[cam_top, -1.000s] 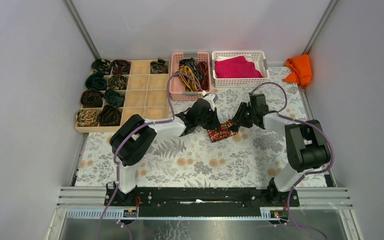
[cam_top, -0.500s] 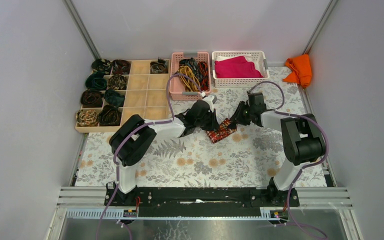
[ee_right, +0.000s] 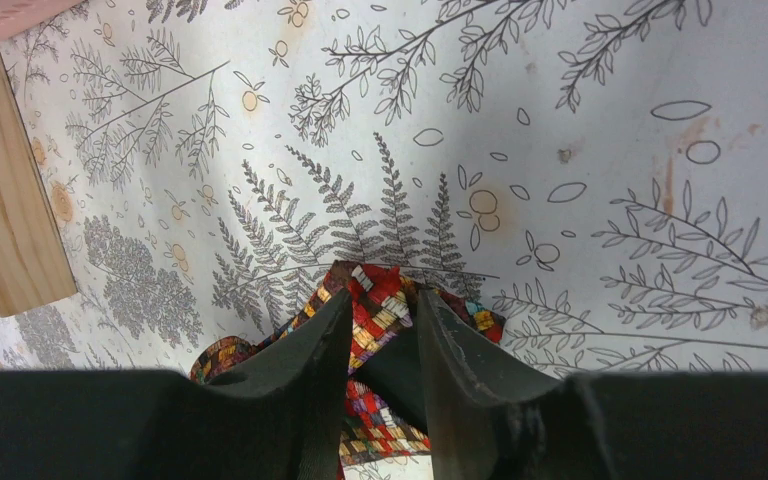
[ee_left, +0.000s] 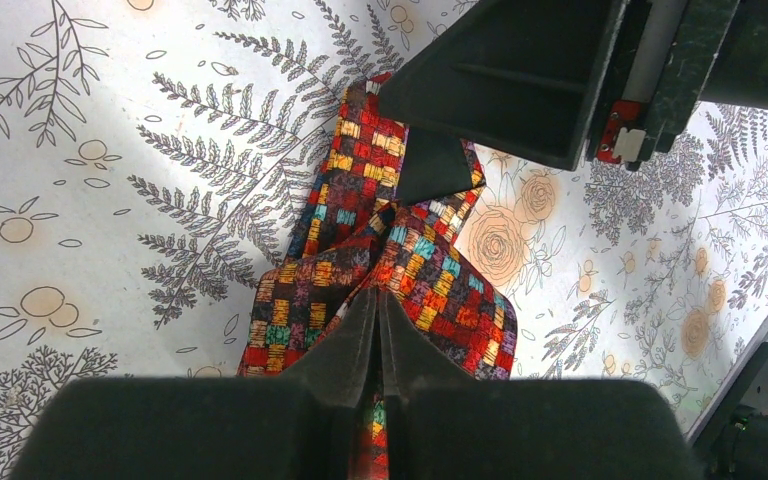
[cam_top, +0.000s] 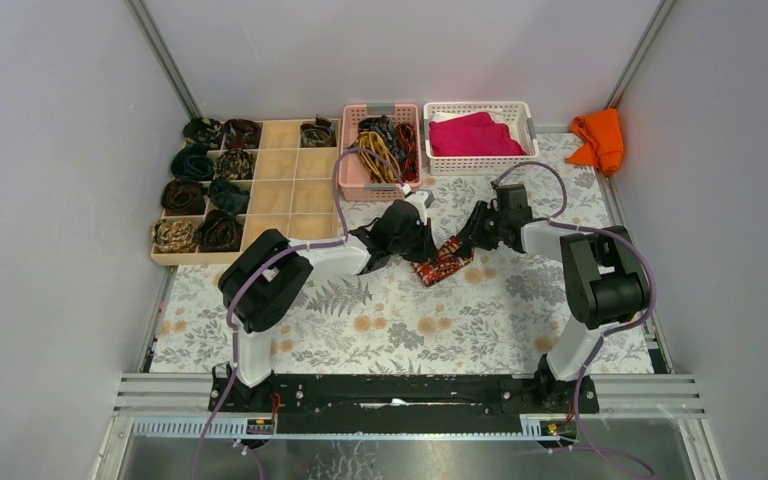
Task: Roll the ties
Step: Roll the tie at the center of the board.
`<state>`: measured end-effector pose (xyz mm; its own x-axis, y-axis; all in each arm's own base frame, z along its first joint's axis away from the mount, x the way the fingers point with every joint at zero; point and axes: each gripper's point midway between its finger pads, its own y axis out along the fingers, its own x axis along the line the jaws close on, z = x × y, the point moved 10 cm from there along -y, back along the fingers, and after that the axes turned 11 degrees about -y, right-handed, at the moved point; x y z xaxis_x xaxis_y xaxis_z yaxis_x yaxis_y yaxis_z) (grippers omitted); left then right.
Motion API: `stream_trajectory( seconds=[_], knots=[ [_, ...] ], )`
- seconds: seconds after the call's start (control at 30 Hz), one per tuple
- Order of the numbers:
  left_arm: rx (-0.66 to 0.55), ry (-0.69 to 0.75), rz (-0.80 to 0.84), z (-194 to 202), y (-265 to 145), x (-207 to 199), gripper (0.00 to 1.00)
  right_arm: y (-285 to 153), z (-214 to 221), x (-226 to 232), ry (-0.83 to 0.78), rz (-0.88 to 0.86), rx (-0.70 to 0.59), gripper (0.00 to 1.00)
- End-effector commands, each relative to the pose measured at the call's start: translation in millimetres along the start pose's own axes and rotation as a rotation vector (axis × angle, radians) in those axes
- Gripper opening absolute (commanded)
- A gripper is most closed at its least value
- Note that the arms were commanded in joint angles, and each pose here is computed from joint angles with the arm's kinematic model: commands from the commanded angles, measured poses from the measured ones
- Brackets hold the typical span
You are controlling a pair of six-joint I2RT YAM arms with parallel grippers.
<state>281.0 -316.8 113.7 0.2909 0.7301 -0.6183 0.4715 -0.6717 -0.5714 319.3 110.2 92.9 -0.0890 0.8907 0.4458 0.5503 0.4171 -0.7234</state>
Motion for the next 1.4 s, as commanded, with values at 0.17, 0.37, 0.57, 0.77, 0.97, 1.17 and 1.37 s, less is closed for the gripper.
stream_trajectory(
  seconds=[0.17, 0.37, 0.57, 0.77, 0.97, 1.17, 1.37],
  knots=[
    [0.002, 0.024, 0.0, 4.0, 1.0, 1.9, 0.08, 6.4, -13.1, 7.5, -0.025, -0.094, -0.036, 0.22],
    [0.003, 0.028, 0.003, 3.2, 0.6, 0.6, 0.08, -2.3, -13.1, 8.4, -0.041, -0.077, -0.059, 0.03],
    [0.002, 0.031, 0.004, 1.8, 0.1, -0.3, 0.08, -22.3, -8.8, 13.0, -0.047, -0.076, -0.071, 0.0],
    [0.006, 0.035, 0.008, 1.4, -0.2, -1.5, 0.08, -38.6, -1.4, 13.1, -0.047, -0.031, -0.038, 0.0],
    [0.016, 0.034, 0.017, 2.0, 1.8, -2.1, 0.08, -40.9, 10.3, 4.7, -0.05, 0.039, -0.008, 0.0],
    [0.018, 0.034, 0.017, 2.4, 1.9, -1.2, 0.08, -44.1, 30.9, -3.4, -0.027, 0.075, 0.058, 0.0],
    [0.03, 0.027, 0.024, 4.4, 5.5, 0.1, 0.08, -42.8, 41.3, -9.2, -0.023, 0.108, 0.097, 0.0]
  ],
)
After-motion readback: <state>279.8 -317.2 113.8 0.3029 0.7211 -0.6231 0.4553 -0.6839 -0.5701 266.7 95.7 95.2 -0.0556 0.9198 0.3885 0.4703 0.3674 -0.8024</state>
